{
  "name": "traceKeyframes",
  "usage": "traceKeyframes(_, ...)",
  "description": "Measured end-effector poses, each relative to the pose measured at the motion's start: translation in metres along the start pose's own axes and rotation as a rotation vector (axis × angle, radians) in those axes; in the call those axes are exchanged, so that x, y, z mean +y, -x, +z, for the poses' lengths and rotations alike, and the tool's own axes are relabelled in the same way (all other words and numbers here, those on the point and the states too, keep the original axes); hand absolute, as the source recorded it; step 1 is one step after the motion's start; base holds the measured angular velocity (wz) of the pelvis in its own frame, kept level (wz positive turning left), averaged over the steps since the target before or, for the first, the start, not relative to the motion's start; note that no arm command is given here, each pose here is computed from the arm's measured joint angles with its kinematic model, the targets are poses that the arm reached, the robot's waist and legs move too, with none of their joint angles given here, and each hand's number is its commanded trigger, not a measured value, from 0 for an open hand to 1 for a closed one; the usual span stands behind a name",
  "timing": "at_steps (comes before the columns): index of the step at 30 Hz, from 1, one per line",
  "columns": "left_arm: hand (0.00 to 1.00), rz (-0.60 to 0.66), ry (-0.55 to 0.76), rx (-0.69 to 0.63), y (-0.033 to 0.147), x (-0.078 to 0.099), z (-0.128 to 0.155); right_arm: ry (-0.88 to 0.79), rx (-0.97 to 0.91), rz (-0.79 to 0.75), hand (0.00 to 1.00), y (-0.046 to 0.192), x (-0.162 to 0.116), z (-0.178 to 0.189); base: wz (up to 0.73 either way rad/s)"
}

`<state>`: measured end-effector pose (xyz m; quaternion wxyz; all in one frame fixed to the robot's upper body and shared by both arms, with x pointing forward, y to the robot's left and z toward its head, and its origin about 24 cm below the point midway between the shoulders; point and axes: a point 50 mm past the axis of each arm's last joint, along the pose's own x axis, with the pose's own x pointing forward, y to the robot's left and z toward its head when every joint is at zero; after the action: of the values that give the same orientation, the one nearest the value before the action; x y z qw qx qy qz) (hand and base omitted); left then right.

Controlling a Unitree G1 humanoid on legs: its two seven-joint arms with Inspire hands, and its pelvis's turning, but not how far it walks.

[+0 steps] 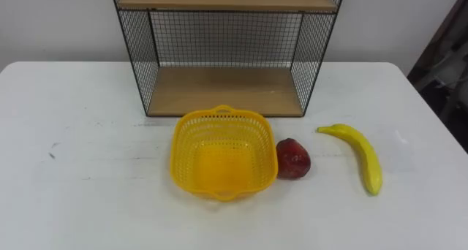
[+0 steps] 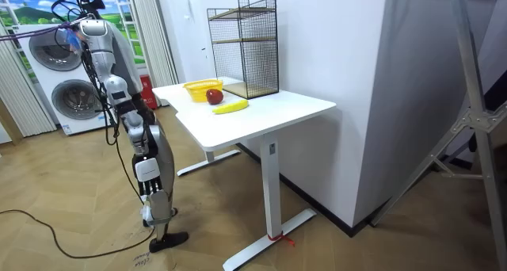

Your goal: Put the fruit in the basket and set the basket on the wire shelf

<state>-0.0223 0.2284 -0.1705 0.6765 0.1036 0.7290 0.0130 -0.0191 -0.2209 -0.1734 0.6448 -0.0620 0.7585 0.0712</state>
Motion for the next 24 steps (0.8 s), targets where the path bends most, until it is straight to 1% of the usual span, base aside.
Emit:
traceKeyframes(21,0.00,0.005,0.002,0.009,-0.0003,0.0008,-0.0008,0.004,0.008,0.000,0.00,-0.0002,0.0004,-0.0020,0.00)
traceKeyframes(24,0.00,0.001,0.001,0.012,-0.0004,-0.0003,-0.0003,-0.039,0.003,-0.013,0.00,-0.0004,-0.0002,-0.0032,0.00)
